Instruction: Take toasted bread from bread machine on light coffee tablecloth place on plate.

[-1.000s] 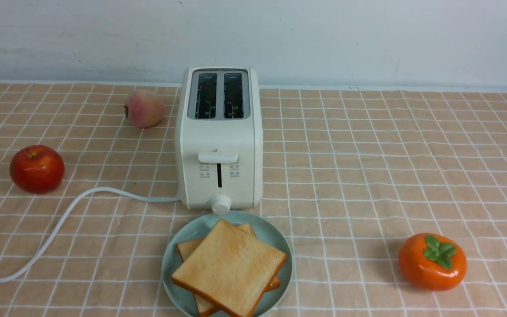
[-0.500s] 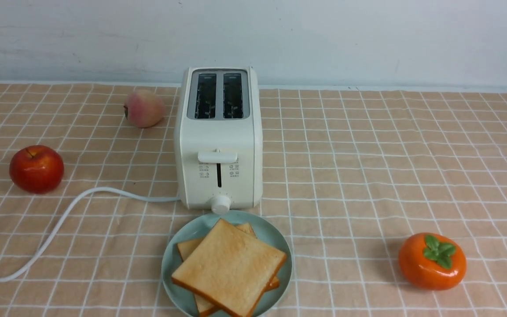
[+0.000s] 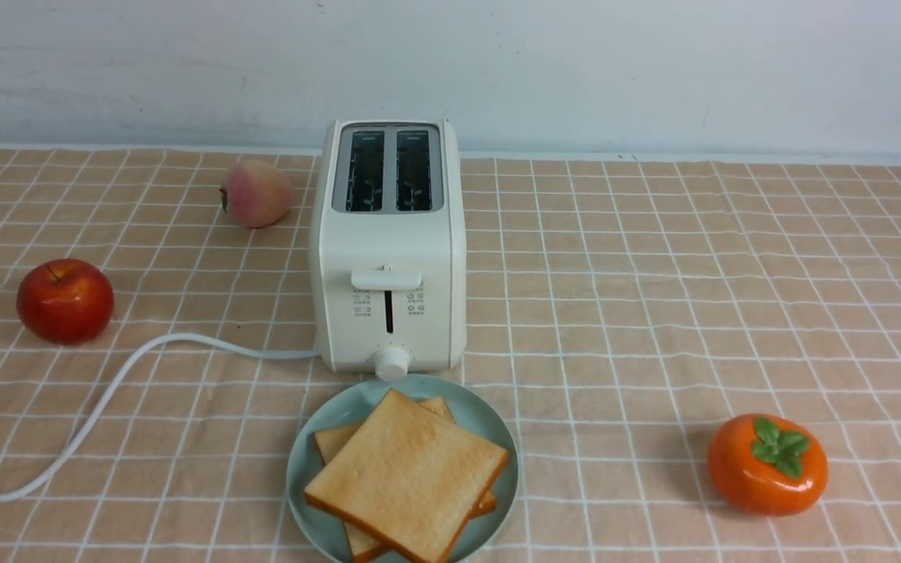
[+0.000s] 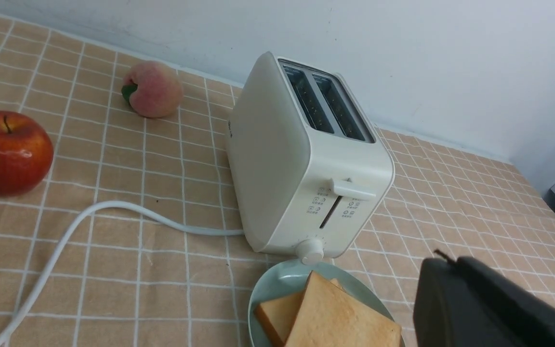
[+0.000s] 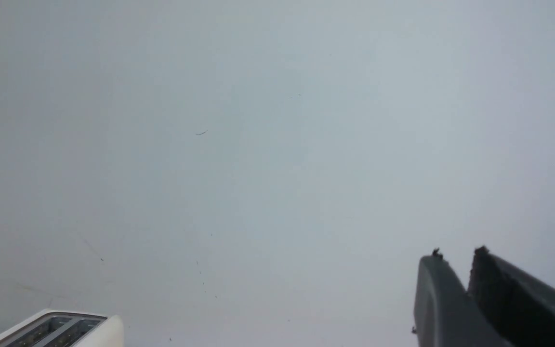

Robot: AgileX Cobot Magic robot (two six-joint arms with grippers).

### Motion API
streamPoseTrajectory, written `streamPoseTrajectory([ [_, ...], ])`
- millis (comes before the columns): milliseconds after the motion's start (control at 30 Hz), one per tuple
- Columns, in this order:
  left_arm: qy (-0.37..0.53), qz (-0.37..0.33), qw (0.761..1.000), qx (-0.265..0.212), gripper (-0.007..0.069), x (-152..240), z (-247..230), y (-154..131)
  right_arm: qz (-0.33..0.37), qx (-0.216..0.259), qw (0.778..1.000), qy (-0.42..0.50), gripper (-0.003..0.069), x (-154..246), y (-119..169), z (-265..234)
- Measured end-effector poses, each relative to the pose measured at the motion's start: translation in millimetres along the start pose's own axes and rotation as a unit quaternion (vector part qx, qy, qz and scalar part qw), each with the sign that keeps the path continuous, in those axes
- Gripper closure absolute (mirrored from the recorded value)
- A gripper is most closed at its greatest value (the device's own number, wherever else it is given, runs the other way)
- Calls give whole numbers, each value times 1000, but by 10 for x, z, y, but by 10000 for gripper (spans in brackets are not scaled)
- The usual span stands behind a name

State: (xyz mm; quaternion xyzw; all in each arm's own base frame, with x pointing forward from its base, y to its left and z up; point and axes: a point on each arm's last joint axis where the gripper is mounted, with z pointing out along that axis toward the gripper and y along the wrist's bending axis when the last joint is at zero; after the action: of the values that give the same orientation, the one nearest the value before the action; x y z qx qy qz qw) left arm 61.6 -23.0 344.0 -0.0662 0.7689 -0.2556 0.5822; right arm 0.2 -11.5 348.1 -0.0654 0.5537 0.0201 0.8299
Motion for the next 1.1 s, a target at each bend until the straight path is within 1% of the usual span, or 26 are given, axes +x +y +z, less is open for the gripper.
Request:
streamPoseTrajectory([
  [133,-1,5,1000,-2,638,-1,0,3,0,0,1000,0,552,0,0,0],
  [233,-8,40,999,-16,636,-4,3,34,1,0,1000,0,550,0,0,0],
  [333,-28,74,996,-29,636,86,-11,119,0,0,1000,0,545,0,0,0],
  [467,-68,77,993,-59,631,407,-24,343,0,0,1000,0,540,0,0,0],
  [533,-90,74,990,-82,629,641,1,501,0,0,1000,0,537,0,0,0],
  [600,-94,72,988,-100,627,880,51,653,0,0,1000,0,534,0,0,0],
  [633,-96,72,988,-100,627,906,57,670,0,0,1000,0,534,0,0,0],
  [667,-77,70,988,-113,627,1155,128,815,0,0,1000,0,532,0,0,0],
  [700,-56,67,989,-120,626,1273,162,881,0,0,1000,0,531,1,0,0],
  [767,-34,64,989,-129,625,1355,179,924,0,0,1000,0,529,0,0,0],
  [800,-2,60,988,-141,625,1436,185,964,0,0,1000,0,528,1,0,0],
  [1100,7,59,988,-144,617,1461,186,976,0,0,1000,0,515,1,0,0],
])
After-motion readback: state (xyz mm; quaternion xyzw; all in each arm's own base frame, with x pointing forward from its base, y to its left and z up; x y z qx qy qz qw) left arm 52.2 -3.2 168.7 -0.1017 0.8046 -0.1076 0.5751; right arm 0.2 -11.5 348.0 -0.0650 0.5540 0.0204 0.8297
